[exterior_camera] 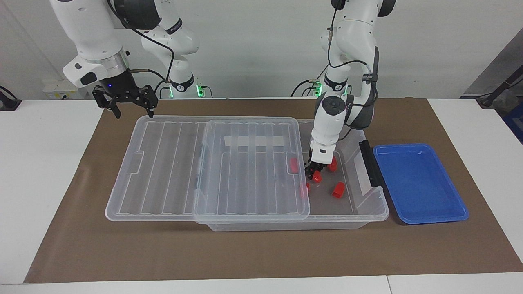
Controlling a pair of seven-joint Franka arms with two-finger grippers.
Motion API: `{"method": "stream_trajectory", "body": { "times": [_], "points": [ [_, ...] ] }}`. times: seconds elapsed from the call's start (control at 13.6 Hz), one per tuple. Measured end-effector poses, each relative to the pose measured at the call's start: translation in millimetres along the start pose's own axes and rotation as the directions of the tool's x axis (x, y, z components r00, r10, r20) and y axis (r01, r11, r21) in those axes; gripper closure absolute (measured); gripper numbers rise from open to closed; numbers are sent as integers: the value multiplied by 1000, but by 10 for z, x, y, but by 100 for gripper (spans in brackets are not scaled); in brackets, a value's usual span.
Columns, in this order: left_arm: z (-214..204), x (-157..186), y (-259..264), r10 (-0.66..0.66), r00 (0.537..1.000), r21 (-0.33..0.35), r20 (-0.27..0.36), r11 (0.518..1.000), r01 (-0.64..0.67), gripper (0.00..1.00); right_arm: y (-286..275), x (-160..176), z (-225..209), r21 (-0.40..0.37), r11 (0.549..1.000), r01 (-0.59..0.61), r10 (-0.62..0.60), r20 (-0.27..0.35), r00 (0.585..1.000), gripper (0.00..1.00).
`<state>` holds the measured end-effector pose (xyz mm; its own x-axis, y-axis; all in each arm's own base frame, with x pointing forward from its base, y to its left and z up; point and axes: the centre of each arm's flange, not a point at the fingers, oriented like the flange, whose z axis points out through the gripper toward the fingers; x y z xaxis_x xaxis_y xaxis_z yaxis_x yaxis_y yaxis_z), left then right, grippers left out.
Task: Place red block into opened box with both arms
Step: 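Release the red block inside the box and withdraw the left gripper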
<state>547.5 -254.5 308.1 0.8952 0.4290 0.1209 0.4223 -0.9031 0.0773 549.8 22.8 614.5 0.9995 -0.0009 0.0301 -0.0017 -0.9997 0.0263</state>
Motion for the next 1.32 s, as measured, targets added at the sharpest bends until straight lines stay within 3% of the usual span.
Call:
{"method": "stream_trajectory", "body": {
  "times": [0.81,0.88,1.03,1.32],
  "points": [
    [46,-40,-34,88,995,54,-38,995,-85,65,14,-2,26,0,1000,-4,4,5,1000,0],
    [50,-41,-38,89,995,55,-37,995,-86,59,14,-2,26,0,1000,-4,4,5,1000,0],
    [73,-54,-56,89,995,60,-34,994,-87,36,14,-2,26,0,1000,-4,4,5,1000,0],
    [63,-52,-60,89,996,74,-24,993,-87,33,14,-2,26,0,1000,-4,4,5,1000,0]
  ]
}}
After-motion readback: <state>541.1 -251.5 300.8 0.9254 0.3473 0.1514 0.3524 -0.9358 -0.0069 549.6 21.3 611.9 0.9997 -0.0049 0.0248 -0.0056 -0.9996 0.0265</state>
